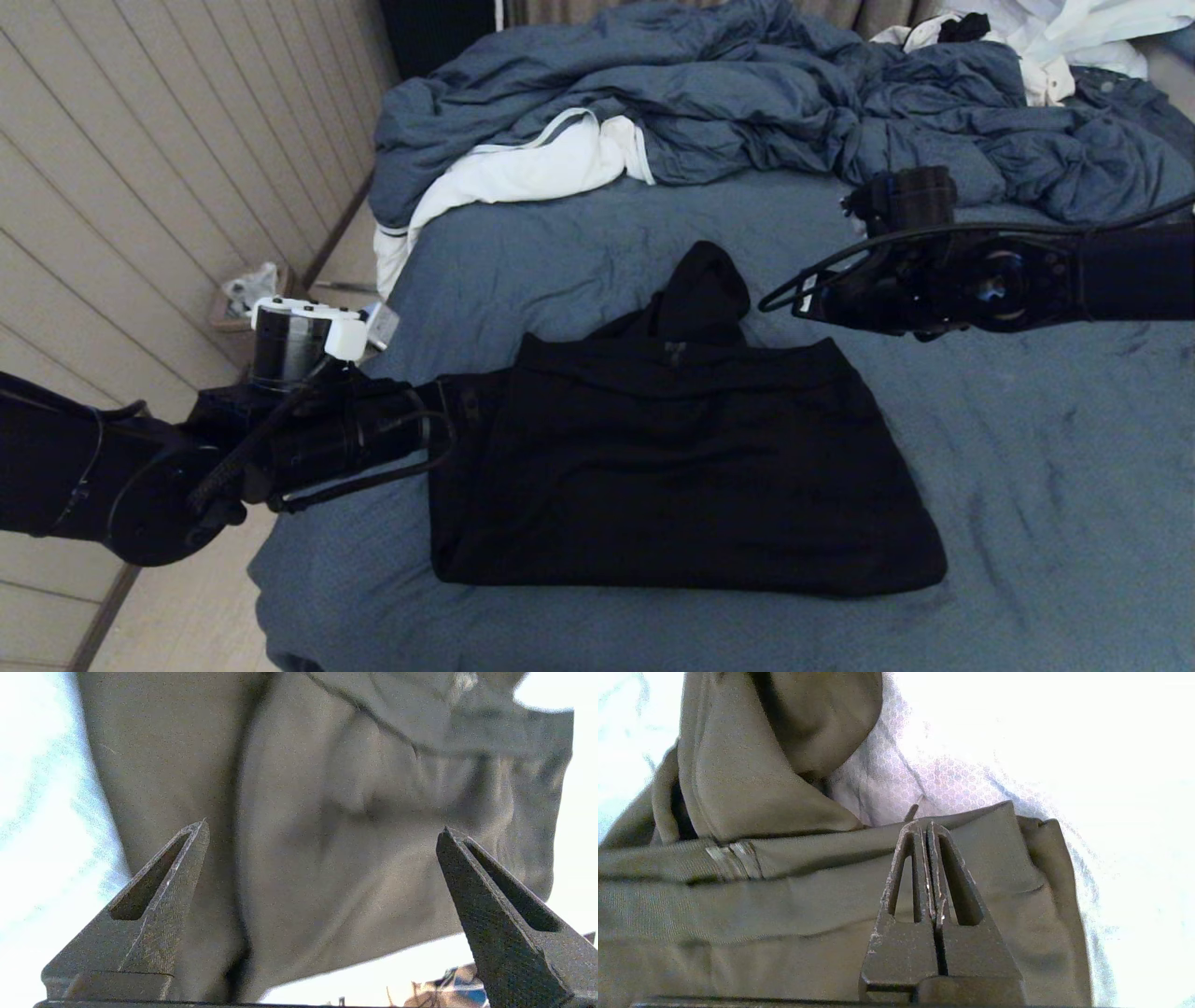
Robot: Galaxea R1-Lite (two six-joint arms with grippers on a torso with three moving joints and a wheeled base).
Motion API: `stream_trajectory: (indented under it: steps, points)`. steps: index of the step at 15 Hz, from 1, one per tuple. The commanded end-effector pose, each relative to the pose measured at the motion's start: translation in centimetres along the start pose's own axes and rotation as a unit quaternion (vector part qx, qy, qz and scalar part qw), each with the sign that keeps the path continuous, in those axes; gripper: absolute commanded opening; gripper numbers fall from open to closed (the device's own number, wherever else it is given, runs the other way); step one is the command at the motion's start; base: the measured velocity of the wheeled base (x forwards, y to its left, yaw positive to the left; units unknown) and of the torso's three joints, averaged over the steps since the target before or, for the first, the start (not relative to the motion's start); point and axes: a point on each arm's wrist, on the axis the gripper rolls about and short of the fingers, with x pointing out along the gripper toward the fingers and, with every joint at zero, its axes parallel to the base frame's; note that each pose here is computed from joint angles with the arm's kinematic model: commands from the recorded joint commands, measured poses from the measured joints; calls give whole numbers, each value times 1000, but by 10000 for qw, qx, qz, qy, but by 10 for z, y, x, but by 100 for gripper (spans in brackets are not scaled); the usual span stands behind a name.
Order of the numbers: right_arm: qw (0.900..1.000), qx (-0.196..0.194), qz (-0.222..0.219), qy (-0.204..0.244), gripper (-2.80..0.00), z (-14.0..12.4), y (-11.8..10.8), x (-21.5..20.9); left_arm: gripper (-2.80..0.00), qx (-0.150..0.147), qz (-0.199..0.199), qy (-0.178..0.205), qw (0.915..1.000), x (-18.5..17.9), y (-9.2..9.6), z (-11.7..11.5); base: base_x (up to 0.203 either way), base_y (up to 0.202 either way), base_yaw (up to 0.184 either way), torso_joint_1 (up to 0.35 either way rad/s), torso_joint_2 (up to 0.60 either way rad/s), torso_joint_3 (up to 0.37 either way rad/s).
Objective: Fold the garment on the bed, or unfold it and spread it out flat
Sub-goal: Fold the black sweatshirt
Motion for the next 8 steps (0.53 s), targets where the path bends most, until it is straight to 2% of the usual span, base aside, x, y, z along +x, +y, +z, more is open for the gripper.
stream_trajectory:
  steps: [1,3,6,7,8]
  points:
    - [9996,-156,146,203,-280,6,-15,10,0,-69,48,-42,10000,3,7,6,0,0,0,0,0,0]
    - [9985,-291,245,383,-280,11,-14,12,0,-87,75,50,9999,7,9,2,0,0,0,0,0,0]
    - [9961,-437,380,672,-280,39,-9,-6,0,-99,54,101,9999,7,9,2,0,0,0,0,0,0]
    - [9941,-592,489,770,-280,45,-8,-12,0,-172,-28,197,9997,6,9,0,0,0,0,0,0,0]
    - [9893,-973,626,889,-280,46,-8,-14,0,-336,-121,327,9988,6,8,-2,0,0,0,0,0,0]
